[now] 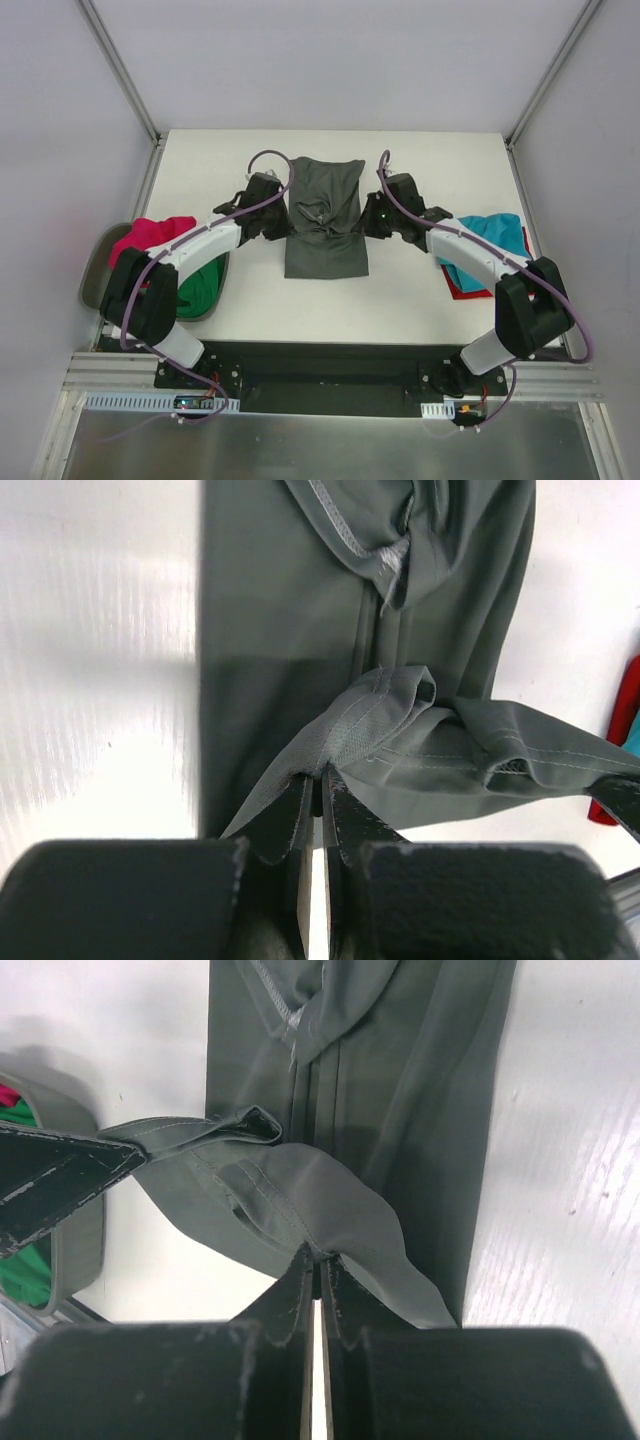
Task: Fold and stack the t-shirts
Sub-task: Fold the folded rectangular tshirt in 1/3 of the way
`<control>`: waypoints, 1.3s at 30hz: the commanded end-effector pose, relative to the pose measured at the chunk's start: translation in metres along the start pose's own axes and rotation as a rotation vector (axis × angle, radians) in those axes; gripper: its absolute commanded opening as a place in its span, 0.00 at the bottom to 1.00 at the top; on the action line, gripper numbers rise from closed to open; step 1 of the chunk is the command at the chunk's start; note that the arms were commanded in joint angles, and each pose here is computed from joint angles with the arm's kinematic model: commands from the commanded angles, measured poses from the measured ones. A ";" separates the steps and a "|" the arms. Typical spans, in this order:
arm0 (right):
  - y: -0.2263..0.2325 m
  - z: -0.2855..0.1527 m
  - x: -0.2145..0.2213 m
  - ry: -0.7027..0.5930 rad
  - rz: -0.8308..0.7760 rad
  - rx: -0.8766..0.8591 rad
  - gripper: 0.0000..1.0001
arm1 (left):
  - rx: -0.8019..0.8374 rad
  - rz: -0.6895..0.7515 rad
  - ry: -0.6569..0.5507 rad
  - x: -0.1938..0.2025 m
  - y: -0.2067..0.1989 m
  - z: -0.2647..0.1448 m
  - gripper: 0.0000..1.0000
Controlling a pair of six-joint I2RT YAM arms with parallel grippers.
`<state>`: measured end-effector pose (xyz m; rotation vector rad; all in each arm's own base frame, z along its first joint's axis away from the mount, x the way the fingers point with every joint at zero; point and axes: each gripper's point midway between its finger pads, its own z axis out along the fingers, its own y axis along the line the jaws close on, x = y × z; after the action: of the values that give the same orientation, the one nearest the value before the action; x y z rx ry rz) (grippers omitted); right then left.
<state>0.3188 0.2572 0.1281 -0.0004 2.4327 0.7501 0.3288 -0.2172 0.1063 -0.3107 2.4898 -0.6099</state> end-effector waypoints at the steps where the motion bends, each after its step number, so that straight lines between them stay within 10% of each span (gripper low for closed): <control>1: 0.010 0.006 -0.029 -0.031 -0.014 -0.058 0.01 | 0.037 0.011 0.001 -0.021 -0.008 0.012 0.00; 15: -0.010 0.054 -0.038 0.044 0.074 -0.073 0.08 | 0.035 -0.015 0.085 -0.025 0.002 0.047 0.09; 24: -0.010 0.044 -0.043 0.033 0.044 -0.069 0.74 | 0.029 -0.005 0.015 -0.036 0.002 0.024 0.99; 27: -0.004 0.021 -0.035 -0.004 -0.021 -0.055 0.96 | 0.032 -0.007 -0.001 -0.027 0.009 0.005 0.99; 39: -0.007 -0.040 0.039 -0.099 -0.048 -0.107 0.96 | 0.026 -0.063 0.115 0.070 0.057 -0.030 0.99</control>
<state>0.2751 0.2536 0.1245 -0.1406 2.4031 0.8361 0.2745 -0.1821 0.0802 -0.3350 2.5482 -0.6790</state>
